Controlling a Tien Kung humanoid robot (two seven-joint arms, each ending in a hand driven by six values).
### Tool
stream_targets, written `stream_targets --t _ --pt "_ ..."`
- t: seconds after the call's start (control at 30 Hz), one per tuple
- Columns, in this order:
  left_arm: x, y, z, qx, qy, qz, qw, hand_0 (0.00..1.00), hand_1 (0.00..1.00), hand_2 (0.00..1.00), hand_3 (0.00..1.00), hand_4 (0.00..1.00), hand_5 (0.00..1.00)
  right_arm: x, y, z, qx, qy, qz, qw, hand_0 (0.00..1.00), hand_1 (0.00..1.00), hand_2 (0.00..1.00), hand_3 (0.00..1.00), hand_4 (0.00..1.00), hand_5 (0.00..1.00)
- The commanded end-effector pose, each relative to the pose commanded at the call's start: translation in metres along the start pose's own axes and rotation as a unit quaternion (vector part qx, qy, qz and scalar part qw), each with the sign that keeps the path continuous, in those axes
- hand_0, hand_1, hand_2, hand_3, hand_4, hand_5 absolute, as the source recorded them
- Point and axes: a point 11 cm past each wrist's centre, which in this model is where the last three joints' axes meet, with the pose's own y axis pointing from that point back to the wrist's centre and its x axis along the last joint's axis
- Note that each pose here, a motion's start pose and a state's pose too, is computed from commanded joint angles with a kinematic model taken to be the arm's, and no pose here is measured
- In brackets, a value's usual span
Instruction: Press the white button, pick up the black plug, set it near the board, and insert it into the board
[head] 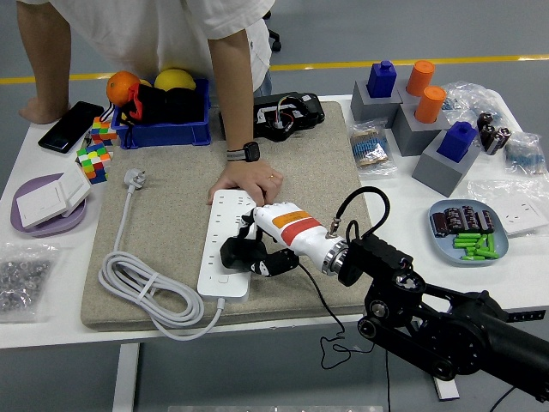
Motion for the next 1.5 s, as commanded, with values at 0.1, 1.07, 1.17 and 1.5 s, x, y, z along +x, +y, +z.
stream_targets --t 0.1,1.07,1.17,1.5 --pt "0.000 0.000 0.000 0.000 -0.002 0.000 1.000 0.648 0.638 0.631 0.677 0.510 0.114 0.001 0.000 0.002 -0.003 0.000 0.003 1.000 0.296 0.427 0.417 0.469 0.803 0.002" --pt "-0.002 0.000 -0.001 0.002 -0.003 -0.001 1.000 0.647 0.638 0.630 0.676 0.509 0.111 0.001 0.004 0.003 -0.006 -0.008 0.002 1.000 0.311 0.433 0.437 0.475 0.823 0.002" --pt "-0.002 0.000 -0.002 0.002 -0.002 -0.001 1.000 0.647 0.638 0.630 0.676 0.509 0.111 -0.001 0.005 0.002 -0.006 -0.009 0.001 1.000 0.311 0.433 0.437 0.475 0.823 0.002" --pt "-0.002 -0.001 -0.004 0.003 -0.002 -0.001 1.000 0.647 0.638 0.631 0.678 0.510 0.111 0.002 0.008 -0.003 -0.002 -0.017 0.006 1.000 0.309 0.436 0.446 0.467 0.846 0.002"
